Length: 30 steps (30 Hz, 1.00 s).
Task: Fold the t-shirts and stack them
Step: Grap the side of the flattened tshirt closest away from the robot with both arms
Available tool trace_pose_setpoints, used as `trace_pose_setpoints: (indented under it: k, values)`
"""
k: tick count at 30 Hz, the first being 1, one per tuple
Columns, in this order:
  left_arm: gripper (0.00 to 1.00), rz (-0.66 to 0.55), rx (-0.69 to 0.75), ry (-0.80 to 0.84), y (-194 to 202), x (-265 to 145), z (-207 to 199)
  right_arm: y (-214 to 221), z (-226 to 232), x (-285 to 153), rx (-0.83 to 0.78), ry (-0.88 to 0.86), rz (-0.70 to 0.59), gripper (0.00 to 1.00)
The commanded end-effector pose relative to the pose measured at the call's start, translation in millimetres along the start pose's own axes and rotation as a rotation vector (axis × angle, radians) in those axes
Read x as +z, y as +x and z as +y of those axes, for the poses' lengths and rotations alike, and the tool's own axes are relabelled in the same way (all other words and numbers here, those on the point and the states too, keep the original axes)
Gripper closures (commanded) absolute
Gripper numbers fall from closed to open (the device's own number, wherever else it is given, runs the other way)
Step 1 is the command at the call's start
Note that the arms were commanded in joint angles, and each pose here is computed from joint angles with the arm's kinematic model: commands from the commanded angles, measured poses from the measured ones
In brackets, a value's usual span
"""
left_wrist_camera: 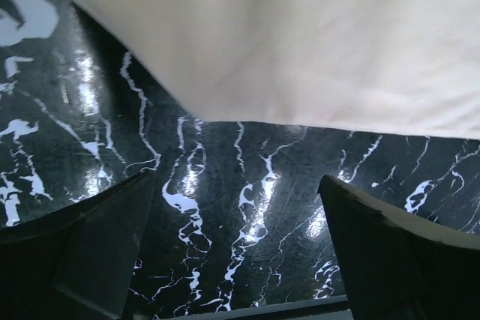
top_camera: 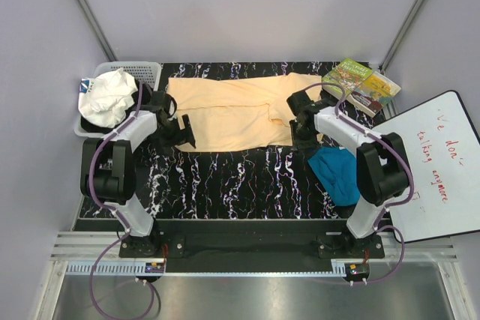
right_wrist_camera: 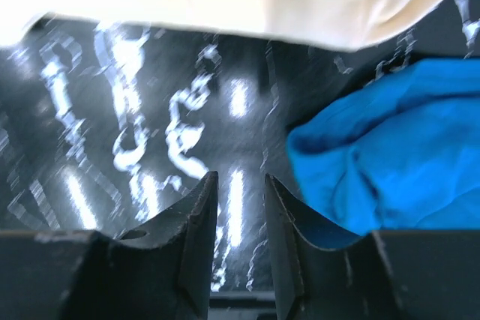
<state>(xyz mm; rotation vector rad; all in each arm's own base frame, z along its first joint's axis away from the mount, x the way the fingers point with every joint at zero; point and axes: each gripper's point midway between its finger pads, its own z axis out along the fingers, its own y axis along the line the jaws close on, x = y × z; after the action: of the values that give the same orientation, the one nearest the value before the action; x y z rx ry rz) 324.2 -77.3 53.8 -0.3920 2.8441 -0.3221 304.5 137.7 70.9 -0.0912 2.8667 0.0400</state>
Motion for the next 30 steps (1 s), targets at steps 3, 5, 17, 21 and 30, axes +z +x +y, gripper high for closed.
trace_pose_setpoints:
  k: [3,5,17,21,30]
  values:
    - [0.03,-0.068,-0.071,-0.015,-17.7,3.0,7.2,-37.6,-15.0,32.3,-0.018,0.183,-0.105,0.62]
    - [0.03,-0.062,-0.074,-0.024,-15.8,3.1,9.1,-48.3,-11.1,34.6,-0.041,0.198,-0.123,0.62]
    - [0.04,-0.041,-0.078,-0.041,-14.3,4.5,13.9,-66.1,4.0,67.0,-0.150,0.235,-0.112,0.57]
    - [0.04,-0.026,-0.069,-0.054,-16.0,6.7,15.2,-63.2,10.7,75.4,-0.163,0.209,-0.086,0.51]
    - [0.04,0.000,-0.050,-0.063,-17.5,11.1,16.1,-54.5,26.3,104.2,-0.178,0.161,-0.019,0.59]
